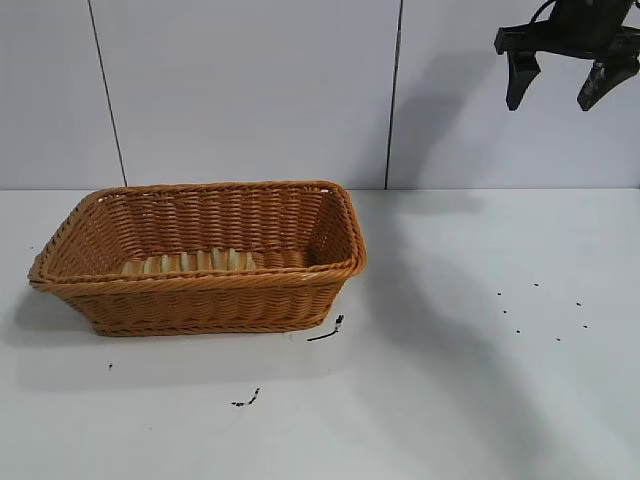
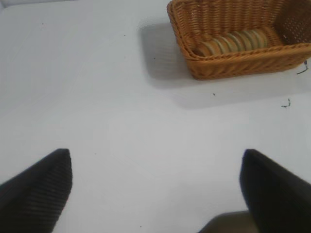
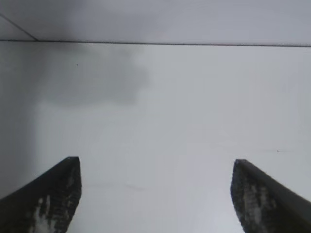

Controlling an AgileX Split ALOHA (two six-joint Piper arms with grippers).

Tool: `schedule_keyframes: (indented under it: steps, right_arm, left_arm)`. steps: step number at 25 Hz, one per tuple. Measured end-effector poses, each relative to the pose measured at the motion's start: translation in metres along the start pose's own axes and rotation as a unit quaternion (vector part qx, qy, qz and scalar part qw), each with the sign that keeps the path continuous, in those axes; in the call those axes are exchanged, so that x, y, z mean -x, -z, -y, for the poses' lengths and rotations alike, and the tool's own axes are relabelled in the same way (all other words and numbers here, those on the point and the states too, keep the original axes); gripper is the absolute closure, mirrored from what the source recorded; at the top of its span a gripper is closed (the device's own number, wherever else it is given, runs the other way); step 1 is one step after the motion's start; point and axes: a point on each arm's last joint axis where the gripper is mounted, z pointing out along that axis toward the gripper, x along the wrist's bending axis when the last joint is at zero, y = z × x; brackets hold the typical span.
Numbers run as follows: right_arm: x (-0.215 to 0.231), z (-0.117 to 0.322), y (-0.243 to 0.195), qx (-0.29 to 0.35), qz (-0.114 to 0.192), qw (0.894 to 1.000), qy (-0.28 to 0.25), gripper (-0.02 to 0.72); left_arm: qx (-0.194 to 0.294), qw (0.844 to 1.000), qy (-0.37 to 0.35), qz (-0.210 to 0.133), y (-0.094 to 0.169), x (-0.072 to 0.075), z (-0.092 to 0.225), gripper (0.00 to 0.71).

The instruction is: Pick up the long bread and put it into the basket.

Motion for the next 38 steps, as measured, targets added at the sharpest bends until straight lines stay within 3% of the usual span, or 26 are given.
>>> schedule_keyframes:
  steps: [7,13,18,20,24,27,32,36,38]
  right_arm:
    - [0.0,0.046,0.041,-0.05,-0.002,0.999,-0.001,0.125]
    - [0.003,0.137,0.087,-0.116,0.0,0.993,-0.001,0.125]
    - [0.005,0.228,0.139,-0.115,0.0,0.993,-0.001,0.125]
    - [0.005,0.264,0.154,-0.098,-0.001,0.995,-0.001,0.125]
    - [0.007,0.325,0.185,-0.001,-0.003,1.0,-0.001,0.125]
    - [0.008,0.366,0.203,0.094,-0.005,0.996,-0.001,0.125]
    - [0.009,0.423,0.215,0.229,-0.008,0.973,-0.001,0.125]
    - [0.009,0.449,0.214,0.308,-0.015,0.951,-0.005,0.125]
    - [0.009,0.452,0.215,0.319,-0.016,0.947,-0.006,0.125]
  left_arm:
    - [0.0,1.0,0.0,0.0,0.0,0.0,0.0,0.014]
    - [0.0,1.0,0.0,0.0,0.0,0.0,0.0,0.014]
    - [0.0,1.0,0.0,0.0,0.0,0.0,0.0,0.014]
    - [0.0,1.0,0.0,0.0,0.0,0.0,0.0,0.014]
    - [0.0,1.0,0.0,0.0,0.0,0.0,0.0,0.014]
    - [0.0,1.0,0.0,0.0,0.0,0.0,0.0,0.014]
    - [0.0,1.0,0.0,0.0,0.0,0.0,0.0,0.014]
    - [0.0,1.0,0.0,0.0,0.0,0.0,0.0,0.014]
    - [0.0,1.0,0.0,0.0,0.0,0.0,0.0,0.014]
